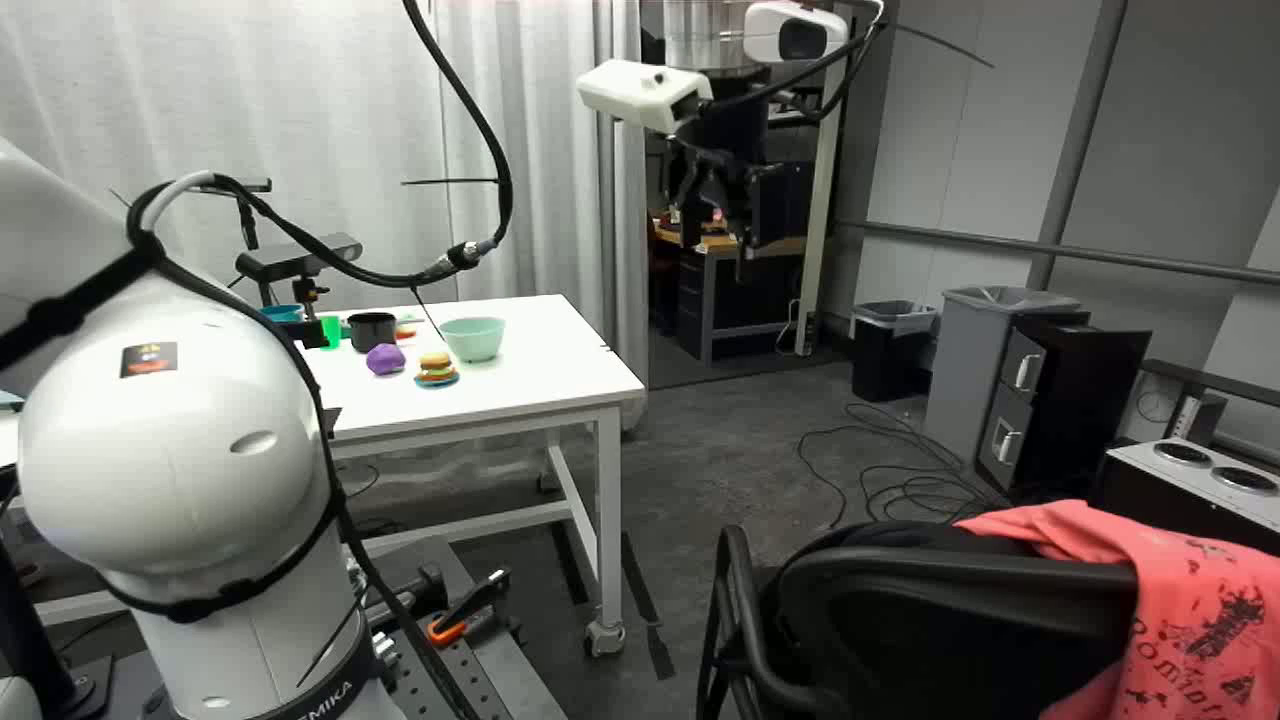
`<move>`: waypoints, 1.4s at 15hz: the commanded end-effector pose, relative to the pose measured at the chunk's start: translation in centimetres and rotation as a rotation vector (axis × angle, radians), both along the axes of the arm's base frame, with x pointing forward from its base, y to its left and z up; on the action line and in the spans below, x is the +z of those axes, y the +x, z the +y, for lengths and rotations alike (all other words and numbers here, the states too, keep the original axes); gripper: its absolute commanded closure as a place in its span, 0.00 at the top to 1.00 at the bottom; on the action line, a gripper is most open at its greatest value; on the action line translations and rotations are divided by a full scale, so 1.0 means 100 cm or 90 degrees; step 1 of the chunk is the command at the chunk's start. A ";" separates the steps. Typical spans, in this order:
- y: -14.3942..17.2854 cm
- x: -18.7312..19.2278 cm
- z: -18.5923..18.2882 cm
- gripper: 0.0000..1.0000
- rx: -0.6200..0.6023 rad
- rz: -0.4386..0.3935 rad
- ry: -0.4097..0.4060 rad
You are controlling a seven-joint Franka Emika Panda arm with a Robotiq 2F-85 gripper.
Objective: Remove the sweatshirt from the backrest of the black chair
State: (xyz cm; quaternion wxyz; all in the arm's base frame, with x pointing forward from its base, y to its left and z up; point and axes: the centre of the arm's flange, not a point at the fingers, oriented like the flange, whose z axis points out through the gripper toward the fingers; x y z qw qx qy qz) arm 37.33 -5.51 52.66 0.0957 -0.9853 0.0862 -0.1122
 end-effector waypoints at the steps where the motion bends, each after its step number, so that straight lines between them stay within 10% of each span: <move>1: 0.000 -0.001 0.000 1.00 0.000 0.001 0.000; 21: 0.016 -0.007 0.001 1.00 0.019 0.008 -0.014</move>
